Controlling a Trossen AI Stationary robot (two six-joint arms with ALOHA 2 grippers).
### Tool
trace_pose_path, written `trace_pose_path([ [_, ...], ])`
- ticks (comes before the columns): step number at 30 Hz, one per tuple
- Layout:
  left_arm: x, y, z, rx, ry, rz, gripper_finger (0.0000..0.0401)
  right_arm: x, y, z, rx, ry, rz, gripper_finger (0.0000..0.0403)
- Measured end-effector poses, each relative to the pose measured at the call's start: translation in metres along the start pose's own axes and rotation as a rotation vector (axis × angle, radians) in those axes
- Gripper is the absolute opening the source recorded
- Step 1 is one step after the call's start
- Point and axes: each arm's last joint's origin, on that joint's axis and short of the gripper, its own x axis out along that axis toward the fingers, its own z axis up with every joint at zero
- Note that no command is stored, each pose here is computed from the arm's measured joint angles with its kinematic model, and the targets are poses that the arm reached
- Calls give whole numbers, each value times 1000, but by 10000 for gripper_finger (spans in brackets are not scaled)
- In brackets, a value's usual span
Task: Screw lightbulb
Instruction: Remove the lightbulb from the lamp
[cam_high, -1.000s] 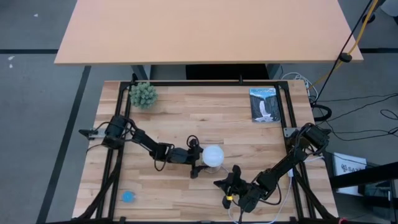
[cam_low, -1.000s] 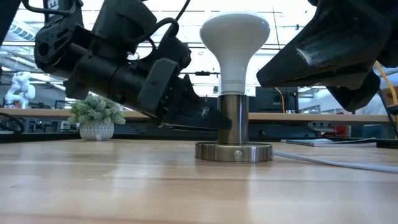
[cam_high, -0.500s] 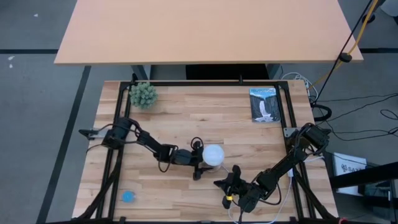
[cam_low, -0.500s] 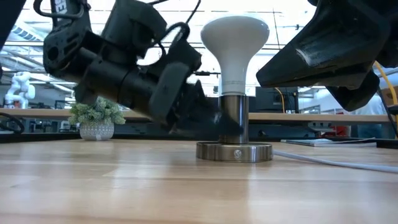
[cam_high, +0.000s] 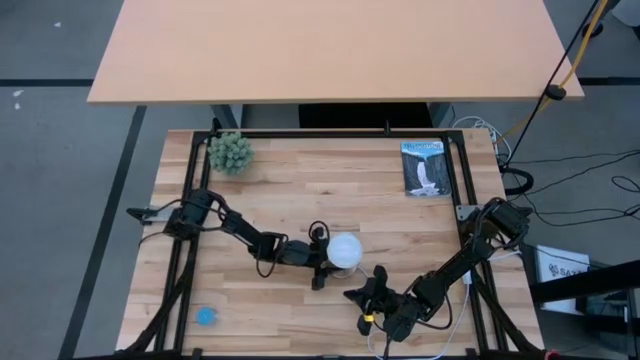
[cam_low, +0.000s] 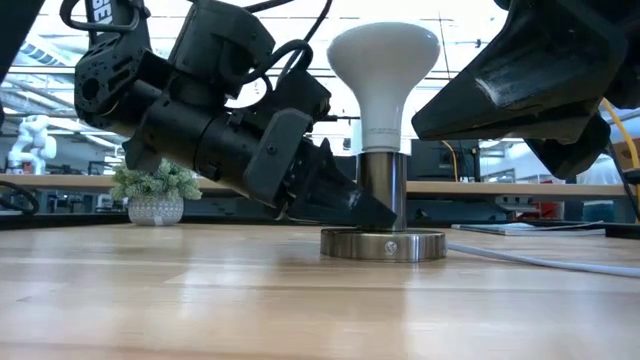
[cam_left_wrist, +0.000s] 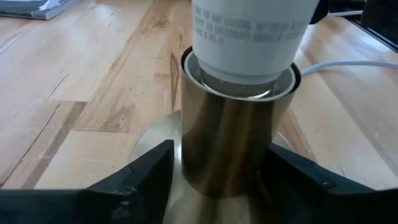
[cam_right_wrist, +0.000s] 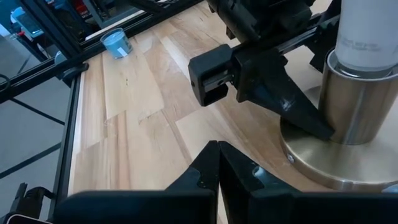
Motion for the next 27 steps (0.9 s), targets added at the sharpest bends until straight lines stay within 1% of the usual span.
trace_pose_path([
  [5, 0, 0, 0, 0, 1, 0, 216, 3, -2, 2, -13, -7, -11, 0],
  [12, 0, 0, 0, 0, 2, 1, 194, 11, -8, 9, -72, -16, -44, 0],
  [14, 0, 0, 0, 0, 2, 1, 193, 14, -10, 10, -69, -17, -54, 0],
  [16, 0, 0, 0, 4, 2, 6, 193, 15, -11, 10, -31, -13, -64, 0],
  [18, 0, 1, 0, 4, -1, 27, 192, 15, -13, 9, 15, 7, -69, 0],
  [19, 0, 1, 0, 4, -2, 37, 192, 15, -14, 8, 19, 31, -67, 0],
  [22, 0, 2, 0, -2, -5, 73, 191, 13, -15, 3, 4, 93, -57, 0],
  [24, 0, 2, 0, -3, -8, 95, 191, 9, -14, 0, 1, 98, -60, 0],
  [27, -1, 1, 0, -4, -14, 133, 191, 2, -9, -3, -49, 86, -94, 0],
])
